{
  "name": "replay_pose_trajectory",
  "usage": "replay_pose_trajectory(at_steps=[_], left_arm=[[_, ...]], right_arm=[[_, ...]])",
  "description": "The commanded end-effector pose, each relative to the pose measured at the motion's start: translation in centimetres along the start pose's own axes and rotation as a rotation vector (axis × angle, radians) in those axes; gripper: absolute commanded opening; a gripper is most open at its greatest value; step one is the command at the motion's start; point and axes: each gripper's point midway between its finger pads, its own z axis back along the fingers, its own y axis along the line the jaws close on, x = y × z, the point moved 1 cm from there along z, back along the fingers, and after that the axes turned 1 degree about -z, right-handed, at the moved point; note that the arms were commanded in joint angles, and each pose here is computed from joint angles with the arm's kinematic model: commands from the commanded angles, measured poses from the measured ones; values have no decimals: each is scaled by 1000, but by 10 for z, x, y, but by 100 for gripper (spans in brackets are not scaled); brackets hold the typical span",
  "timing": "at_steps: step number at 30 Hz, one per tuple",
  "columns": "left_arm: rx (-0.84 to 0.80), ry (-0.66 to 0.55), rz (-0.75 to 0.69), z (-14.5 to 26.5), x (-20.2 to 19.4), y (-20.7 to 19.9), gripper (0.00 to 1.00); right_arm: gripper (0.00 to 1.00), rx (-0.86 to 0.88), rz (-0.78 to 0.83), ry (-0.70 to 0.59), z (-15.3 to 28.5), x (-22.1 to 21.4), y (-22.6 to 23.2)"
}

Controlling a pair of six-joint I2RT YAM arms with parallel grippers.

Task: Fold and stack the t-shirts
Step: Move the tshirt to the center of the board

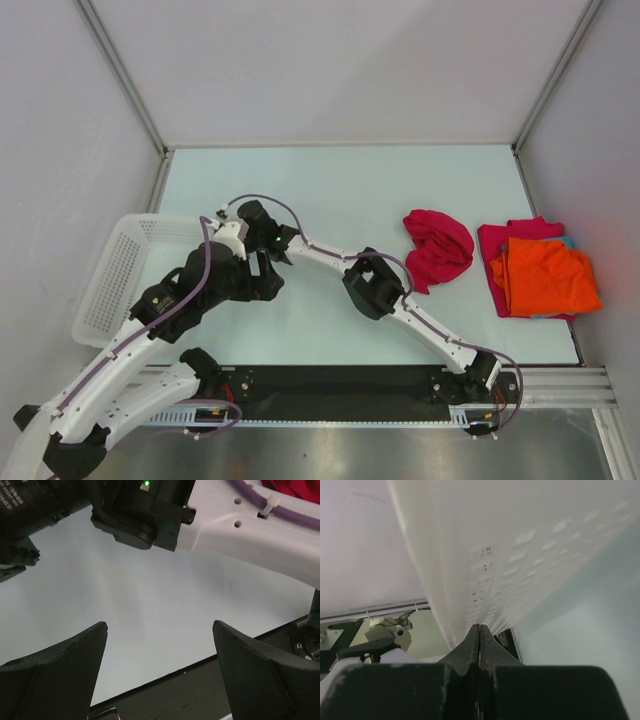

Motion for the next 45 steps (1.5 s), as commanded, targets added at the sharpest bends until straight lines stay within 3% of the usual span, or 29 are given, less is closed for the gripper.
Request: replay_pose_trajectory(at_steps=[1, 21, 25, 30, 35, 37, 39, 42, 45], left_arm=[[-13, -44, -10, 7, 7, 0, 92], [6, -58, -5, 19, 11, 4, 92], [22, -36, -7, 14, 4, 8, 92], [18, -40, -7, 13, 8, 5, 92], [74, 49, 38, -3, 2, 9, 92], [137, 107, 74, -15, -2, 19, 92], [208, 141, 101, -20, -4, 33, 91], [404, 228, 41, -26, -4, 61, 89], [526, 390, -42, -45, -8, 79, 88]], right_arm=[[0, 116, 67, 66, 2, -14, 44], [0, 189, 55, 121, 0, -15, 30], [0, 75, 67, 22, 15, 8, 13], [0, -79, 61, -213, 95, 75, -1], [0, -288, 36, -439, 201, 126, -35], [0, -317, 39, -527, 238, 136, -22], [0, -369, -2, -596, 280, 139, -39], [0, -428, 4, -683, 329, 136, -38], [0, -445, 28, -704, 350, 127, -25]])
